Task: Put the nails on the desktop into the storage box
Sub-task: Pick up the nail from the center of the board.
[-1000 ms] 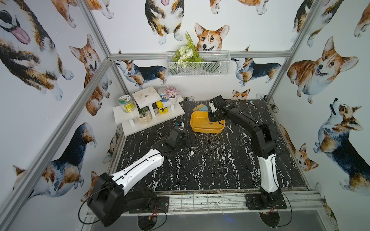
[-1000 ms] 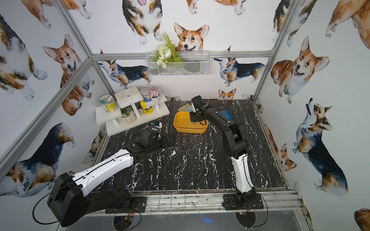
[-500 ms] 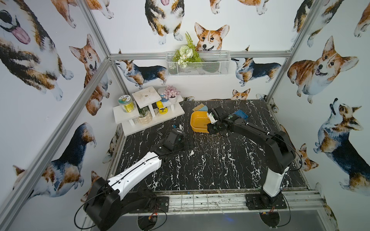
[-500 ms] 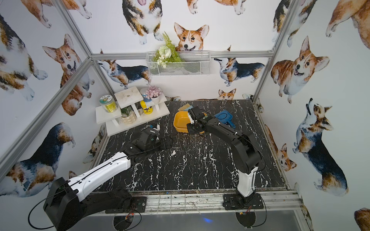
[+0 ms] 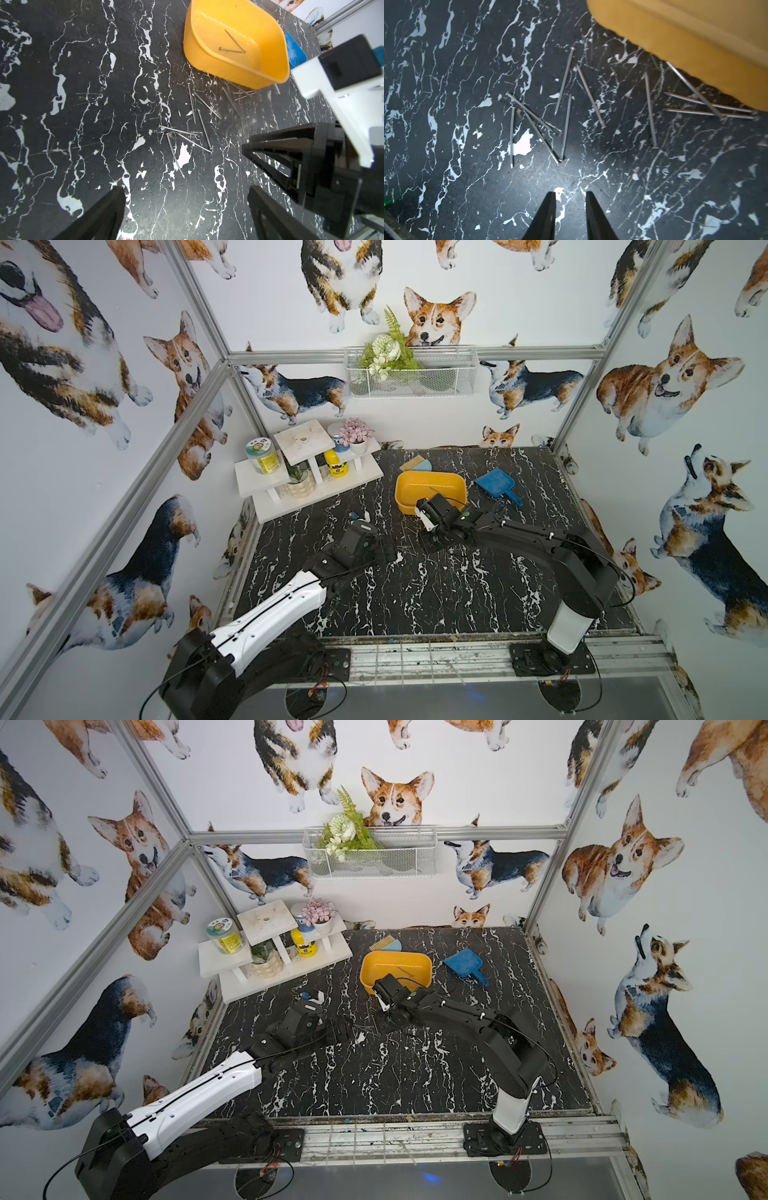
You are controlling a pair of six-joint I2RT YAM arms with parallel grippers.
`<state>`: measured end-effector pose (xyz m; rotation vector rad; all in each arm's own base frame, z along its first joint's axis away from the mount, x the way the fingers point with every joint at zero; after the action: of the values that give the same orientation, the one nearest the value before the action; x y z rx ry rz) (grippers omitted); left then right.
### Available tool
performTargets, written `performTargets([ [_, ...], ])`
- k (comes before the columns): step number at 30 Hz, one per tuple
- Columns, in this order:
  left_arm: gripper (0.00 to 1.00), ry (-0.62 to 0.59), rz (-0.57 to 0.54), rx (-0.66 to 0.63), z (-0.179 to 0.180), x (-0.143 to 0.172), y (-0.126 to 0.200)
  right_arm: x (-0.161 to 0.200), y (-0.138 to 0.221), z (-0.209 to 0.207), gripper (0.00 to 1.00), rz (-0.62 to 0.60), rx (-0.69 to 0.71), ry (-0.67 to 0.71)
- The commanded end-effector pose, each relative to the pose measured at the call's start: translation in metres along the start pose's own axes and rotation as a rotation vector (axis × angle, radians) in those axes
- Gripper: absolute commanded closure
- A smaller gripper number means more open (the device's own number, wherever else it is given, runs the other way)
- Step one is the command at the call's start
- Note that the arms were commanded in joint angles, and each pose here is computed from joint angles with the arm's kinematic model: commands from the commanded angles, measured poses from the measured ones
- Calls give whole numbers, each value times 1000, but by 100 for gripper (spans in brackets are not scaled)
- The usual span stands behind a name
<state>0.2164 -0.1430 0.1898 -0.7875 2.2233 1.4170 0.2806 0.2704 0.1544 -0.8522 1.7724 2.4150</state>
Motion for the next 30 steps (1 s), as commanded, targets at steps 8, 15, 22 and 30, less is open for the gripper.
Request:
performTargets([
  [8, 2, 4, -22, -14, 7, 4, 6, 4, -20, 15, 72, 7, -14, -19],
  [15, 2, 8, -23, -7, 9, 6, 7, 6, -32, 15, 73, 26, 4, -28],
  [22, 2, 6, -23, -1, 8, 6, 6, 6, -40, 14, 74, 39, 14, -31],
  [30, 1, 5, -18, 1, 8, 7, 5, 3, -49, 15, 76, 47, 34, -28],
])
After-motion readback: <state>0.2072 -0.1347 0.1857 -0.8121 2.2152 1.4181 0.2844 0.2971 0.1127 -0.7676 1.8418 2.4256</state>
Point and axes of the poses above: each gripper's point midway between its finger pads, its own y axis back along the fingers, its own z axis along the line the jaws close on, x = y × z, the point moved 8 cm from there along y, back along the fingers, and after that the axes turned 1 degree about -y, right-handed, at the moved point
